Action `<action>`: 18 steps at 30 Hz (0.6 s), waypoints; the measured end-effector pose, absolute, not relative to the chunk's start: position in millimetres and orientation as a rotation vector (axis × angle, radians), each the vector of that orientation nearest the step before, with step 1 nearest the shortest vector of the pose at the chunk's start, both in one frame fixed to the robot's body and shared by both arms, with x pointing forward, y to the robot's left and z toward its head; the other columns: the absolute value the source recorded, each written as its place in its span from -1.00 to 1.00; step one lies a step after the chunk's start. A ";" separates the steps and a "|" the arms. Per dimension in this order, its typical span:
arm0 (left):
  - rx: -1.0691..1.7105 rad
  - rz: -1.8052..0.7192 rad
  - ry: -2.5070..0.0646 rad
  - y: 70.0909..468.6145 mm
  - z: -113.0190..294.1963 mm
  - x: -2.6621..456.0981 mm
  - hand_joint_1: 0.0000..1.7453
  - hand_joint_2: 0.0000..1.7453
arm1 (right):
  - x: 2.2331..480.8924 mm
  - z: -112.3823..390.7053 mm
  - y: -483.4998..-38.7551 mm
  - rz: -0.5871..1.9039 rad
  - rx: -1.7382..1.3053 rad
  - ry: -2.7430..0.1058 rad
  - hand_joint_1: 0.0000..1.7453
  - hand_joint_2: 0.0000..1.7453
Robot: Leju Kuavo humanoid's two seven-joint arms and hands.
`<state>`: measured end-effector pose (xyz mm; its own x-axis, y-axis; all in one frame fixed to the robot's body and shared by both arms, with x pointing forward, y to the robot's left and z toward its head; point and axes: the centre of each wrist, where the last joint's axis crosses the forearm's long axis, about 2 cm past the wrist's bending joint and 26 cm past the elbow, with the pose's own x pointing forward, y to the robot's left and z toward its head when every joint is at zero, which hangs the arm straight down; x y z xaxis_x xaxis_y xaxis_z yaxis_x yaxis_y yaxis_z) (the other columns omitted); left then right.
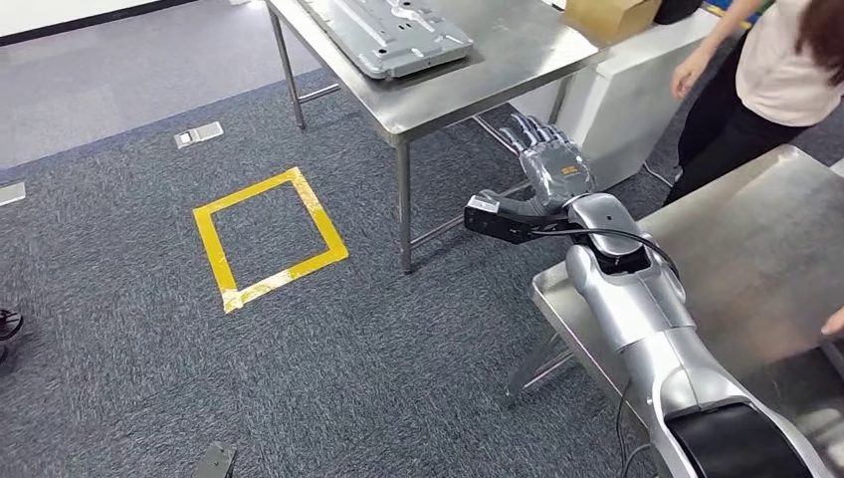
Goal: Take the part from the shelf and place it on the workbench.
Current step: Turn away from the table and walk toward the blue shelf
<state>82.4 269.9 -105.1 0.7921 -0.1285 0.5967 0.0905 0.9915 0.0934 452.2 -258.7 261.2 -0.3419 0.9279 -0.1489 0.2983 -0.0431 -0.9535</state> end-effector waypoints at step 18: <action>0.065 -0.127 -0.628 272.2 -106.1 77.4 -1.00 -1.00 | 444.2 232.7 -261.6 1.440 -1.253 -1.628 -1.00 -1.00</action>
<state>77.4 272.2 -106.1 0.8016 -0.1382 0.5817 0.0988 0.9902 0.0990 444.2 -261.6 232.7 -0.3559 0.9249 -0.1338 0.2460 -0.0455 -0.9682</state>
